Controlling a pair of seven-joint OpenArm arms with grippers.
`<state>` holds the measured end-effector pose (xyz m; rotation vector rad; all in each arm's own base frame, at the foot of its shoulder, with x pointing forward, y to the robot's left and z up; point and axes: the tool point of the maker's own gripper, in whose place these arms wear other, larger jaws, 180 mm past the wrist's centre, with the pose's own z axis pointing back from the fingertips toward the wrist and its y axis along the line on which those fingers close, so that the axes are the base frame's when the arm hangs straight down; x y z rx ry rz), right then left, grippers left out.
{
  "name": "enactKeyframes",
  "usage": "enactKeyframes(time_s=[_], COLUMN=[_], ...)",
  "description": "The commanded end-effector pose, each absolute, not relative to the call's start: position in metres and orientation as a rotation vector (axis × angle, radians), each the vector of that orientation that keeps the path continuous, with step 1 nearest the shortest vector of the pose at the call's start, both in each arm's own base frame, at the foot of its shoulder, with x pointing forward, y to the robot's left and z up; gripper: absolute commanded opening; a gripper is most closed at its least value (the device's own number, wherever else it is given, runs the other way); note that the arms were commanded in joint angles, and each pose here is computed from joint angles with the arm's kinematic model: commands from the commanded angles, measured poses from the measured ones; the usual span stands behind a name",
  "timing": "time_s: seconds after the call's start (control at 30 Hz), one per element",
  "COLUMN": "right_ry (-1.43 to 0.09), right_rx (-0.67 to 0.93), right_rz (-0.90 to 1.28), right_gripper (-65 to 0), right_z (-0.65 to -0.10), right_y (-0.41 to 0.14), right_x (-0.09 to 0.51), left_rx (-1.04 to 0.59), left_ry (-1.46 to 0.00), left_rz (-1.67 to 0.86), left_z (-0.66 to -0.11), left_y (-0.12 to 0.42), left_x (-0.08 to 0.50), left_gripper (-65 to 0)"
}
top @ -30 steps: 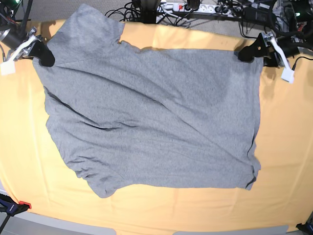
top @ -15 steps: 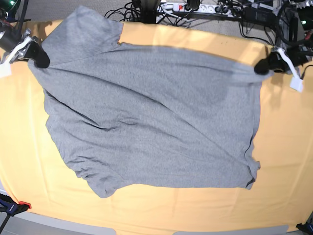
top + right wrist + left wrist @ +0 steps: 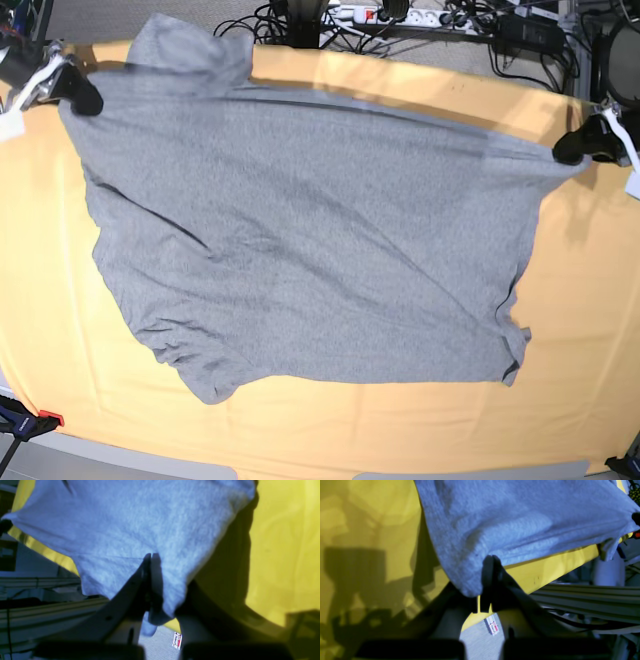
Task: Layout the t-shirt on the table in an organized manner, then fold the t-shirt properly
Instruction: 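Drag the shirt by its shoulders with both grippers toward the robot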
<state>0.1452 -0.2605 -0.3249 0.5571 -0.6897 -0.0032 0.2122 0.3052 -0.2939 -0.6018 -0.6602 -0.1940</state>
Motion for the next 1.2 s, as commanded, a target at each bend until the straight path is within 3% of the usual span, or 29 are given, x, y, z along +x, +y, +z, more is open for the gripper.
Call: enactKeyframes(time_s=[0.0,0.53,1.17], right_ry=[-0.718,-0.654,-0.551], right_rx=[0.539,0.509,0.508], right_rz=[0.026,0.090,0.066], right_gripper=[-65.0,-65.0,-65.0], right_z=[-0.313,-0.309,-0.320], right_y=[-0.264,-0.252,-0.252], right_x=[0.149,0.124,0.091], left_rx=[-0.581,-0.573,-0.493], left_ry=[-0.697,-0.535,-0.516], left_rz=[-0.227,-0.321,-0.475], left_z=[-0.278,-0.294,-0.268], left_y=[0.310,0.286,0.286], left_x=[0.220,0.169,0.179], left_gripper=[-65.0,-65.0,-65.0])
